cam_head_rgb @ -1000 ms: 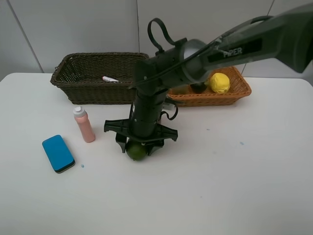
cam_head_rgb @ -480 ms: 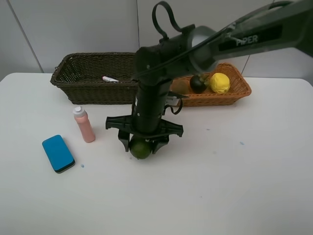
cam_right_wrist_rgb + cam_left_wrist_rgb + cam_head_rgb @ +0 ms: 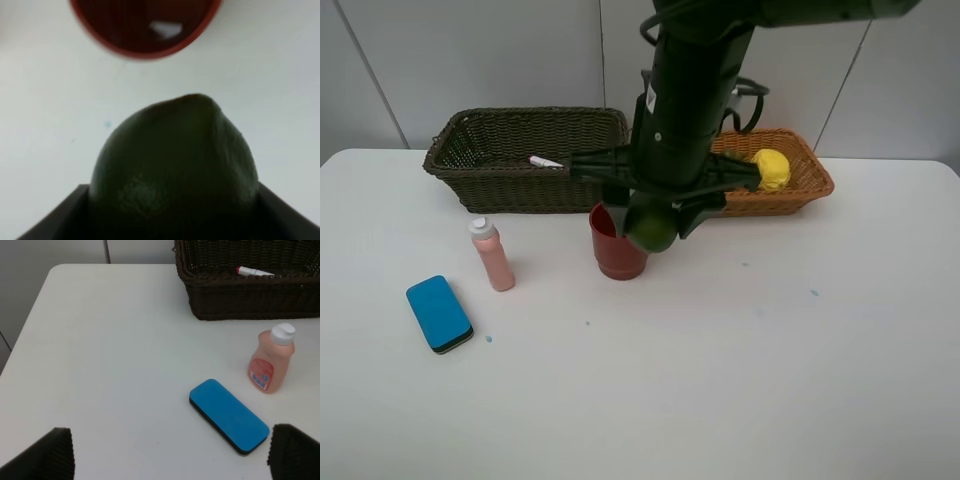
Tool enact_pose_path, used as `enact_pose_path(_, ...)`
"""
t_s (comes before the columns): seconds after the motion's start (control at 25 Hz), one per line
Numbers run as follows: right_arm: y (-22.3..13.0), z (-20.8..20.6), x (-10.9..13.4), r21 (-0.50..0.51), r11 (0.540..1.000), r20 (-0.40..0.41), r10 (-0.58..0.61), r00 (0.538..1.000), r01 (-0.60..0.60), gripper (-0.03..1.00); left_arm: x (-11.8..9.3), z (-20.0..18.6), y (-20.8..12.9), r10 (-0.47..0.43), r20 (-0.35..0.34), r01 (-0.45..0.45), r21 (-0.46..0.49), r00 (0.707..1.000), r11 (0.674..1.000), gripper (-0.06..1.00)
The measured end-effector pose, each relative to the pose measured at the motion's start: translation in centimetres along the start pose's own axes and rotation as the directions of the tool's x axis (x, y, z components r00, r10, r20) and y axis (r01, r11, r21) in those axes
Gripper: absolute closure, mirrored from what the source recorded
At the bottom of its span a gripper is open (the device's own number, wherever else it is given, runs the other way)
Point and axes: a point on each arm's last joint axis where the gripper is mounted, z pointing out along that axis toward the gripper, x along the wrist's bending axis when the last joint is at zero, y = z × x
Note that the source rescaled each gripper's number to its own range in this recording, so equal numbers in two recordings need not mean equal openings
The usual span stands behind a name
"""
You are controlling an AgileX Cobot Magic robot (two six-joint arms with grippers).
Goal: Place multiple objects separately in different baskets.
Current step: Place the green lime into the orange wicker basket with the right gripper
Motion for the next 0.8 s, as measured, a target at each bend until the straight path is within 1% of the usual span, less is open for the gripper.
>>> enact_pose_path(0.08, 1.0, -0.9, -1.4, -0.057, 0.998, 0.031, 0.006, 0.999, -0.004, 0.39, 0.0, 0.0, 0.0, 0.0, 0.0, 0.0, 0.0, 1.0, 1.0, -0.06)
enact_pose_path(0.2, 2.6, -1.4, -3.9, -0.116, 0.993, 0.081, 0.042, 0.996, -0.032, 0.39, 0.0, 0.0, 0.0, 0.0, 0.0, 0.0, 0.0, 1.0, 1.0, -0.06)
enact_pose_path(0.32, 4.3, -1.4, -5.9, -0.184, 0.981, 0.101, 0.076, 0.992, -0.057, 0.39, 0.0, 0.0, 0.0, 0.0, 0.0, 0.0, 0.0, 1.0, 1.0, -0.06)
enact_pose_path(0.52, 7.0, -1.4, -9.0, -0.297, 0.952, 0.081, 0.102, 0.992, -0.074, 0.39, 0.0, 0.0, 0.0, 0.0, 0.0, 0.0, 0.0, 1.0, 1.0, -0.06)
enact_pose_path(0.56, 7.0, -1.4, -9.0, -0.297, 0.952, 0.081, 0.102, 0.992, -0.074, 0.39, 0.0, 0.0, 0.0, 0.0, 0.0, 0.0, 0.0, 1.0, 1.0, -0.06)
enact_pose_path(0.6, 7.6, -1.4, -9.6, -0.321, 0.944, 0.075, 0.101, 0.992, -0.072, 0.39, 0.0, 0.0, 0.0, 0.0, 0.0, 0.0, 0.0, 1.0, 1.0, -0.06)
enact_pose_path(0.64, 8.5, -1.2, -10.7, -0.362, 0.93, 0.066, 0.09, 0.994, -0.06, 0.39, 0.0, 0.0, 0.0, 0.0, 0.0, 0.0, 0.0, 1.0, 1.0, -0.06)
enact_pose_path(0.8, 10.4, 0.2, -12.7, -0.421, 0.905, 0.049, 0.098, 0.994, -0.069, 0.39, 0.0, 0.0, 0.0, 0.0, 0.0, 0.0, 0.0, 1.0, 1.0, -0.06)
